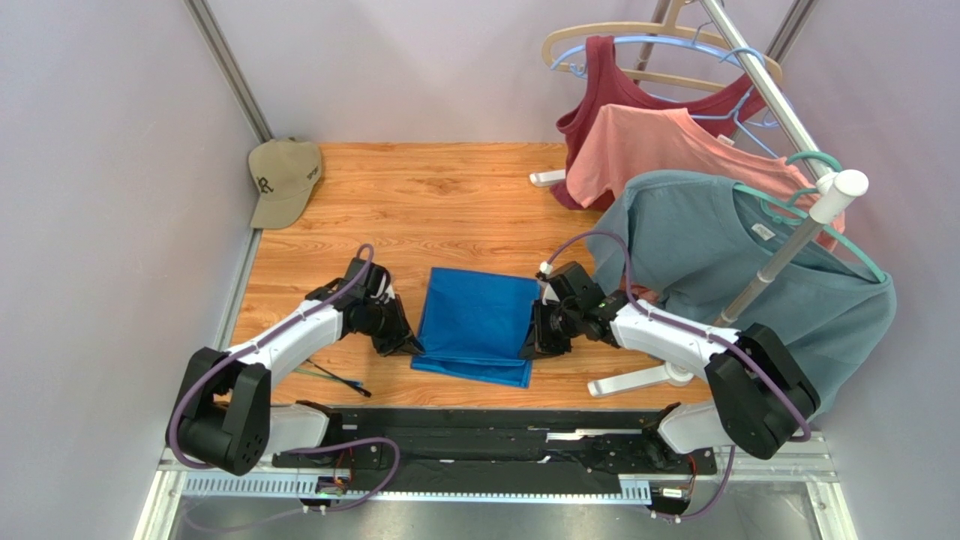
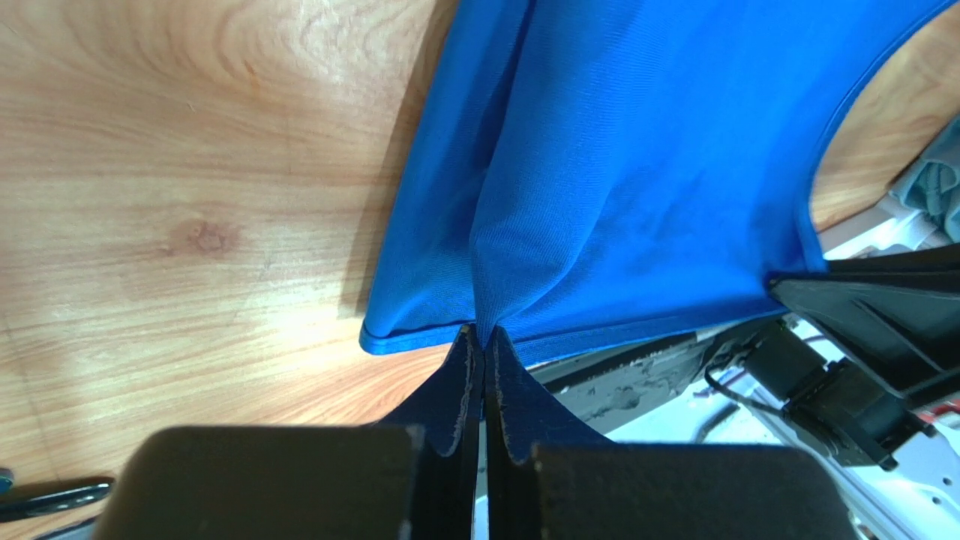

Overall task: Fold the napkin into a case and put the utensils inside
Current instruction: Smooth out the square-folded napkin at the center of the board.

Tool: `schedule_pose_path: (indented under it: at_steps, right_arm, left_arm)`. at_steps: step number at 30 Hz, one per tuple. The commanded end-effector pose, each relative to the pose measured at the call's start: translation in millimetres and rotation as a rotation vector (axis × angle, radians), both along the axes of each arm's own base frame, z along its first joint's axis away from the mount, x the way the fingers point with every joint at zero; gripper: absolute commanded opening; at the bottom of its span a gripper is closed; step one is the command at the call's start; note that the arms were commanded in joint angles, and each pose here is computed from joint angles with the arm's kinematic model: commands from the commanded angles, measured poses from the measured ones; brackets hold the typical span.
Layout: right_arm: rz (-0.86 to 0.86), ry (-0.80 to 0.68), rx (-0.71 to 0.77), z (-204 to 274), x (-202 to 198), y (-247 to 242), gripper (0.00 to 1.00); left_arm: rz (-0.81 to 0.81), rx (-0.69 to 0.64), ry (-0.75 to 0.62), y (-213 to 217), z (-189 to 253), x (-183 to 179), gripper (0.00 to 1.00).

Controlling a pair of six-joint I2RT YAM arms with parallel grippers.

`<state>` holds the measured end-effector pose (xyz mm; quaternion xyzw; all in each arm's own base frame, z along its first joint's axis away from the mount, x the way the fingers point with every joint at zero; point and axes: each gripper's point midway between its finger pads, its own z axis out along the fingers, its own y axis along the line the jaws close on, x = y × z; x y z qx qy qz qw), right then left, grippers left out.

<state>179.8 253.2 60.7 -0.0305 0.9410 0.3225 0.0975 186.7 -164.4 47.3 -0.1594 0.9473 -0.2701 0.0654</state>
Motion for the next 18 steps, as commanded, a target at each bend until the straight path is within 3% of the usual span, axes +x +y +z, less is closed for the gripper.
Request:
schedule_pose_path:
  at_steps: [1, 10, 18]
  right_arm:
    - [-0.068, -0.021, -0.02, -4.4, 6.5, -3.9, 0.0]
    - [-0.093, -0.009, -0.057, -23.6, 1.7, -13.6, 0.0]
    - [-0.106, -0.105, -0.161, -43.3, 62.8, -9.2, 0.0]
  left_arm:
    - [-0.011, 0.065, 0.018, 11.1, -12.1, -4.9, 0.0]
    - [0.0, 0.089, 0.057, 16.5, -27.6, -15.2, 0.0]
    - [0.027, 0.046, 0.055, 8.1, -32.9, -7.3, 0.0]
